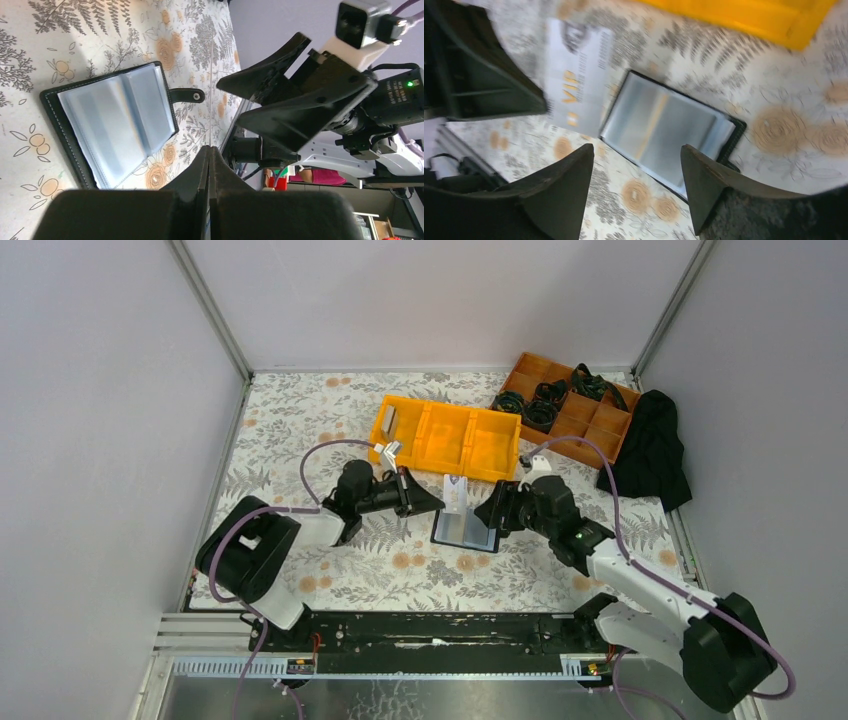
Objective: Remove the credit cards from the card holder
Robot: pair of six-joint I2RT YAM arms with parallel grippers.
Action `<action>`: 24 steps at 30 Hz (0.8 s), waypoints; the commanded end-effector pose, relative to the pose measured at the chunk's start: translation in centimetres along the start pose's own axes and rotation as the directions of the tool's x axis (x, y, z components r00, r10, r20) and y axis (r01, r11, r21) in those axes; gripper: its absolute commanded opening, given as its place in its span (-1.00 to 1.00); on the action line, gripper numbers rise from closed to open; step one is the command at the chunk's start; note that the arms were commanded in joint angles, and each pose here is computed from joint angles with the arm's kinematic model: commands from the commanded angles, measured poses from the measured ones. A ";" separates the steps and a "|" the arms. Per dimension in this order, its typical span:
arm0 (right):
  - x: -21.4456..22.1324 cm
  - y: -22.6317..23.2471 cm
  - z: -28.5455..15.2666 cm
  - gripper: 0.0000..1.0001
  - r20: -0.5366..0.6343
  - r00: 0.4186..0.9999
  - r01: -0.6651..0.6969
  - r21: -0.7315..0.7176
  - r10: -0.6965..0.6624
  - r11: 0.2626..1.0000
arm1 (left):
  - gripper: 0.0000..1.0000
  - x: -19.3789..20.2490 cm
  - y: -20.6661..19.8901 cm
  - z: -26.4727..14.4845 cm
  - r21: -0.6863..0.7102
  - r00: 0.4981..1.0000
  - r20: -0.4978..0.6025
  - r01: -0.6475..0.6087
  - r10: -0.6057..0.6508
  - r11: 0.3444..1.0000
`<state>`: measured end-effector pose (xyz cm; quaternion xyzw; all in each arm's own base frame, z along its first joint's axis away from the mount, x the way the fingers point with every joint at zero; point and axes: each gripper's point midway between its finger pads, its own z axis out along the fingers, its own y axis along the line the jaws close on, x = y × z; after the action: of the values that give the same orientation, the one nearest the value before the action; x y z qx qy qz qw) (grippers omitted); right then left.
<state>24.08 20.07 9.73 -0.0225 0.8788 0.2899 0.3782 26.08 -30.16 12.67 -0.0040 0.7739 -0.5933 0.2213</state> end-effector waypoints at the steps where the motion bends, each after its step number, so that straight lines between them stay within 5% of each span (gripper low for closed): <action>1: -5.7 5.3 -1.8 0.46 0.203 0.979 0.067 -0.210 -0.023 0.975 | -1.00 -0.9 -2.9 -0.6 0.142 0.998 0.042 -0.053 0.048 0.988; 9: -8.6 9.9 -4.1 0.42 0.313 0.948 0.104 -0.459 0.051 0.882 | -1.00 -1.1 -6.4 -2.4 0.289 0.992 0.104 -0.102 0.075 0.952; 24: -8.9 10.2 -3.8 0.02 0.274 0.958 0.064 -0.505 0.090 0.861 | -1.00 -0.6 -8.6 -3.6 0.406 0.993 0.100 -0.096 0.060 0.909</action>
<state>25.45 24.33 20.43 -0.0586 0.7379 0.4843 0.4664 23.69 -29.56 20.52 0.0264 0.6444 -0.7184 0.2607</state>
